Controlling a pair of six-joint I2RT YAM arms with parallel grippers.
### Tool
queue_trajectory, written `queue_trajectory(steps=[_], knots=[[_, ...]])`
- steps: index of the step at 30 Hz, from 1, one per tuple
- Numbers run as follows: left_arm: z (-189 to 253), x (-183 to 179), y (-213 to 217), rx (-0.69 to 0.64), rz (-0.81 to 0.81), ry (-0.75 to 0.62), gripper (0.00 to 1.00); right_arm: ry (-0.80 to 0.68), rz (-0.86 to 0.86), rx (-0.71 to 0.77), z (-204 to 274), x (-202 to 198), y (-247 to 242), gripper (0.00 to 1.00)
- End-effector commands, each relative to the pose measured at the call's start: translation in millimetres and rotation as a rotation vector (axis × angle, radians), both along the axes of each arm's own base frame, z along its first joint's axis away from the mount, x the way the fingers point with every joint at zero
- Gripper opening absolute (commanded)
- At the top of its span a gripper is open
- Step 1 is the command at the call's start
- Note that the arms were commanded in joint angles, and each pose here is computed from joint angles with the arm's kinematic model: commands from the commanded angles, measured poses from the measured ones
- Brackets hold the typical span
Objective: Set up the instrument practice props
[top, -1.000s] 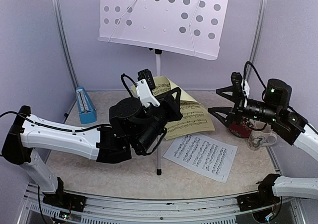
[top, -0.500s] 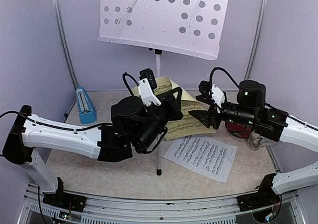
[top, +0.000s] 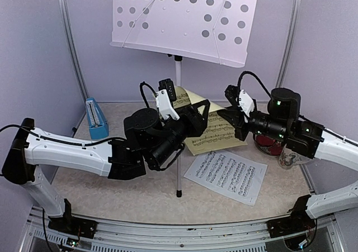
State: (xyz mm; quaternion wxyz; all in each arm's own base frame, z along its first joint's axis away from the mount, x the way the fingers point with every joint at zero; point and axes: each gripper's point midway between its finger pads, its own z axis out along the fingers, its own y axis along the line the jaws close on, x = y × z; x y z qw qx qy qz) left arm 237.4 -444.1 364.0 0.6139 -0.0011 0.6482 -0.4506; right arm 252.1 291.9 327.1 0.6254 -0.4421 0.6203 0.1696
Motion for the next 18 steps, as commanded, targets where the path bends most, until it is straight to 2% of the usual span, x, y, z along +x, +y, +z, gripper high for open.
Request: queue_trajectory(steps=[1,4,6,8,11,14,18], knots=[[11.2,2.0,26.3,0.014,-0.066,-0.046,0.63,0.039,0.099,0.12,33.0,-18.5,-2.2,0.0],[9.8,-2.3,57.9,0.035,-0.037,-0.1,0.72,0.091,0.168,0.143,37.3,-28.6,-2.6,0.0],[13.1,-6.8,83.5,0.018,-0.018,-0.137,0.84,0.125,0.189,0.151,40.5,-31.5,-4.4,0.0],[11.1,-2.2,103.1,0.013,0.0,-0.14,0.91,0.155,0.214,0.161,44.6,-34.2,-6.0,0.0],[0.3,-0.4,112.6,0.091,-0.034,-0.163,0.97,0.181,0.267,0.184,54.6,-41.3,-7.5,0.0],[-5.7,-19.6,103.5,0.173,-0.167,-0.283,0.99,0.192,0.343,0.213,66.5,-52.6,-7.1,0.0],[-13.3,-30.9,95.0,0.224,-0.241,-0.347,0.99,0.194,0.427,0.235,83.5,-66.3,-4.4,0.0]])
